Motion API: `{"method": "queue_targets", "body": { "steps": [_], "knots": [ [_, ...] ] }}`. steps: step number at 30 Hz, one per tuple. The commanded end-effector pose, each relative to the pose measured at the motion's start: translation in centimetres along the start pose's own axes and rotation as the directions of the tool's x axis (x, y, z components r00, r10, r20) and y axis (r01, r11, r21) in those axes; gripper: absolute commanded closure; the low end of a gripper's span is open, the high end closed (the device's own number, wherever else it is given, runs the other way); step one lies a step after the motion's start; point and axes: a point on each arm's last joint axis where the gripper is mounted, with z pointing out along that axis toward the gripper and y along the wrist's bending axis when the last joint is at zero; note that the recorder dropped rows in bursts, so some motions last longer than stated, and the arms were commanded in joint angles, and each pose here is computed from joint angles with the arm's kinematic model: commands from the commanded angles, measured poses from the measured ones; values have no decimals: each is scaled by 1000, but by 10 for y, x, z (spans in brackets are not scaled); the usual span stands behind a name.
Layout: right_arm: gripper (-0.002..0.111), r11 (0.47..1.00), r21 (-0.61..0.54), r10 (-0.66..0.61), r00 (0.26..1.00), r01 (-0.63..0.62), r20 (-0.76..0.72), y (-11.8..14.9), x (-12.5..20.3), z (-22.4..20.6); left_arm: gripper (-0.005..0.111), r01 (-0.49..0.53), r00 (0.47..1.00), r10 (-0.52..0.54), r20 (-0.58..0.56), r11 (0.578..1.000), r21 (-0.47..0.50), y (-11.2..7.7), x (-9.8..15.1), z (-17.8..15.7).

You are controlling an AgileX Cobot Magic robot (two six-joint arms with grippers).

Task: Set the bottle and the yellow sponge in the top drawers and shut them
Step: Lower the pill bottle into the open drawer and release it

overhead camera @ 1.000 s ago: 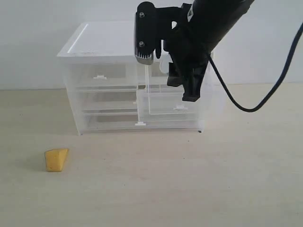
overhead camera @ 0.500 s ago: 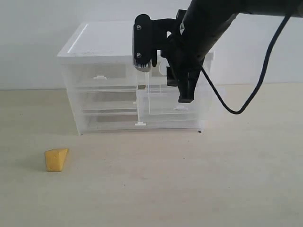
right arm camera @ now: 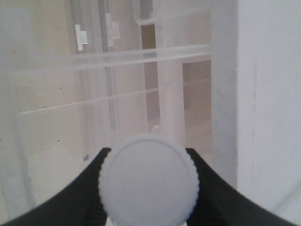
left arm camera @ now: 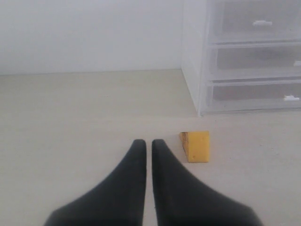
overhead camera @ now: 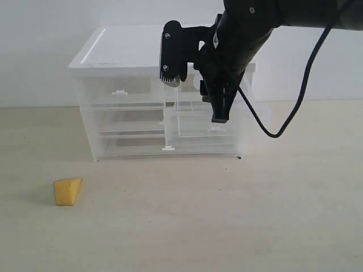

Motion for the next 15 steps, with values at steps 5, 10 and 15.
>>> {"method": "queue_targets", "body": {
  "steps": [5, 10, 15],
  "knots": [
    [56, 1000, 25, 2, 1000, -3, 18, -4, -1, -3, 102, -1, 1000, 1, 7, 1000, -2, 0, 0, 0],
    [39, 999, 49, 8, 999, -10, 42, -6, -3, -3, 102, -1, 1000, 1, 7, 1000, -2, 0, 0, 0],
    [39, 997, 78, 20, 998, -25, 63, -9, -5, -3, 102, -1, 1000, 1, 7, 1000, -2, 0, 0, 0]
  ]
}}
